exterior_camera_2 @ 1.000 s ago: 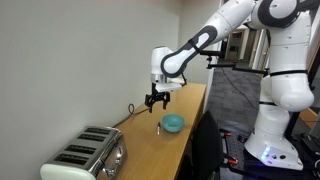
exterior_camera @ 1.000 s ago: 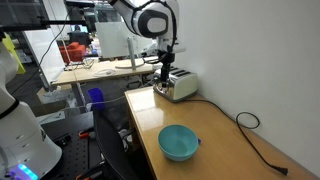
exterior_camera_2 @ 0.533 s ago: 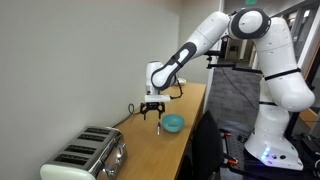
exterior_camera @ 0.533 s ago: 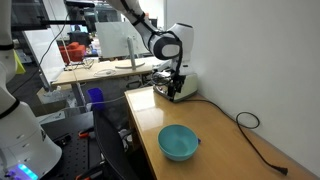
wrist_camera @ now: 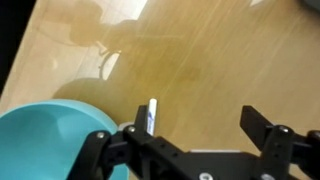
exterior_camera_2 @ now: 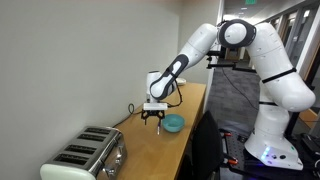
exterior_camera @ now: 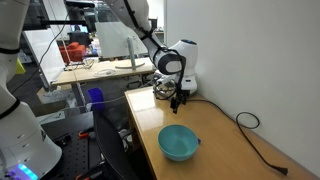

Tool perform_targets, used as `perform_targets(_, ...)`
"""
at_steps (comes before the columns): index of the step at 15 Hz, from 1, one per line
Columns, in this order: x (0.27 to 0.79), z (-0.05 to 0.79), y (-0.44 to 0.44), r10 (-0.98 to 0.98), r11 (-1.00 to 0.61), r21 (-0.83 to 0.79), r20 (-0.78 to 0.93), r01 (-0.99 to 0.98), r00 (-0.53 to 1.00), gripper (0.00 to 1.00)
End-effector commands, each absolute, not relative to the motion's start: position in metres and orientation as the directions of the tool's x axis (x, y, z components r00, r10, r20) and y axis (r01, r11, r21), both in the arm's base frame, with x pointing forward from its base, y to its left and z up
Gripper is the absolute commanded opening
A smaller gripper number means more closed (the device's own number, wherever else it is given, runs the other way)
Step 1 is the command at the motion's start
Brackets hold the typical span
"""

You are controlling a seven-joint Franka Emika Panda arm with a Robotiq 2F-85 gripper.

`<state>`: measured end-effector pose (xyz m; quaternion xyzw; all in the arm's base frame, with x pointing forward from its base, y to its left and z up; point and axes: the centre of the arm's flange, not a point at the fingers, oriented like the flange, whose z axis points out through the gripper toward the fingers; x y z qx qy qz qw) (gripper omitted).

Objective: Put the marker in the bowl

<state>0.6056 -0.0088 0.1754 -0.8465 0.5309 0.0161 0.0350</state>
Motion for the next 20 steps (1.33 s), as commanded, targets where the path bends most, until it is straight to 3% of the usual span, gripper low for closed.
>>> perform_targets(1, 0.606, 0.159, -0.015, -0.917, -0.392, -0.063, -0.051, -0.918, 0.395, 1.0)
perform_targets(16, 0.58, 0.105, -0.042, -0.951, -0.302, -0.063, -0.044, -0.951, 0.305, 1.0)
perform_targets(20, 0.575, 0.099, -0.038, -0.949, -0.311, -0.052, -0.036, -0.949, 0.313, 0.88)
